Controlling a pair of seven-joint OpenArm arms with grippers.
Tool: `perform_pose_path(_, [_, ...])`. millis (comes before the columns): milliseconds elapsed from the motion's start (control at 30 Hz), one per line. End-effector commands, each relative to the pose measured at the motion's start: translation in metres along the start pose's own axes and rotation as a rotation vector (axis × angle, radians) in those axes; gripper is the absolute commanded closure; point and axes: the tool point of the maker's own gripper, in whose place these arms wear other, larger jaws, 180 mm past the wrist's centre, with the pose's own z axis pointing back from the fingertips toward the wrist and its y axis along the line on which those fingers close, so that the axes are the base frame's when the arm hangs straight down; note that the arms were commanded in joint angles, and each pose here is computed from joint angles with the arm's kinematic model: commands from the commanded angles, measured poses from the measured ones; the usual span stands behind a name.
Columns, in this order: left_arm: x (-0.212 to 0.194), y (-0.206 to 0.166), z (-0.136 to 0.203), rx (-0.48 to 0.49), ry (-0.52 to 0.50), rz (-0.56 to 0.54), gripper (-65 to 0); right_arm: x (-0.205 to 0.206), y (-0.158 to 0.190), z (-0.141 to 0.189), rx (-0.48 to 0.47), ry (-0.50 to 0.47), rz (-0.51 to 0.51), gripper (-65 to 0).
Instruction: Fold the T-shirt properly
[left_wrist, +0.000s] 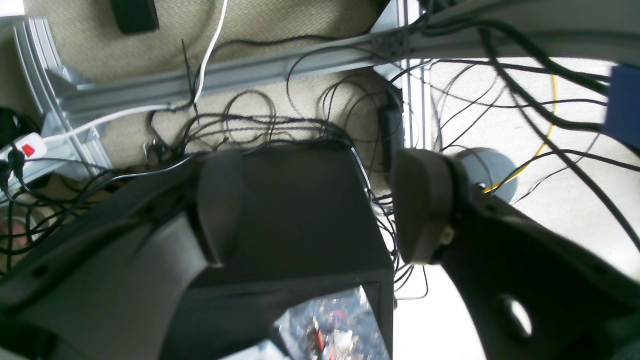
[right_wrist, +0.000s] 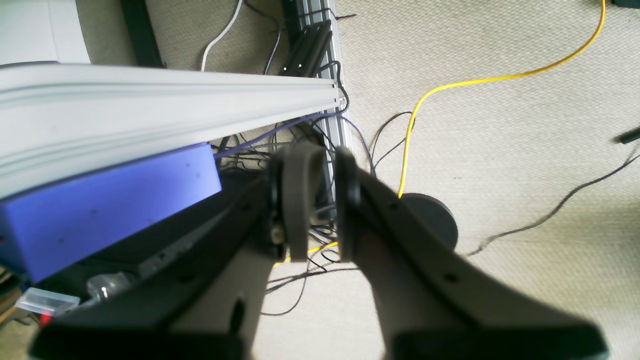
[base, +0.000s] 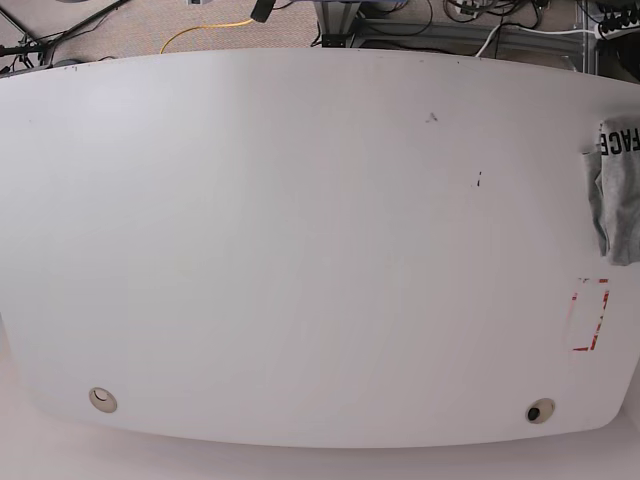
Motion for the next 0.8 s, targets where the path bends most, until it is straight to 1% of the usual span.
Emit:
perform_pose_path(0, [-0.024,0.005,-0.004,0.009,0.078,0.017,-42.2,-0.006,-0.014,0.002,-0.02,0.02,-0.009,-7.9])
perform_pose_path(67, [-0.028,0.009,-0.011,0.014,0.112,0.03,-42.2,-0.01,-0.018,-0.003,-0.028,0.043,-0.015,-7.9])
perform_pose_path(133, [-0.034,0.012,-0.018,0.02,0.16,0.053,-42.2,-0.015,-0.02,-0.009,-0.03,0.082,0.003,-7.9])
perform_pose_path(267, [-0.031,0.014,-0.028,0.023,0.198,0.075,-42.2,-0.024,-0.026,-0.019,-0.059,0.145,0.042,-8.2])
perform_pose_path(333, [-0.031,0.005,-0.031,0.012,0.208,0.087,-42.1,-0.029,-0.029,-0.021,-0.078,0.174,0.058,-8.4])
perform_pose_path(400, [-0.029,0.004,-0.032,0.01,0.209,0.091,-42.1,-0.027,-0.028,-0.025,-0.084,0.177,0.067,-8.6])
perform_pose_path(500, [-0.019,0.005,-0.037,0.012,0.201,0.094,-42.1,-0.03,-0.02,-0.032,-0.079,0.201,0.064,-8.7])
perform_pose_path(600, [-0.02,0.005,-0.038,0.013,0.22,0.103,-42.1,-0.031,-0.016,-0.039,-0.073,0.24,0.055,-8.7])
perform_pose_path(767, [-0.019,0.005,-0.039,0.013,0.224,0.106,-42.1,-0.029,-0.012,-0.043,-0.069,0.251,0.053,-8.7])
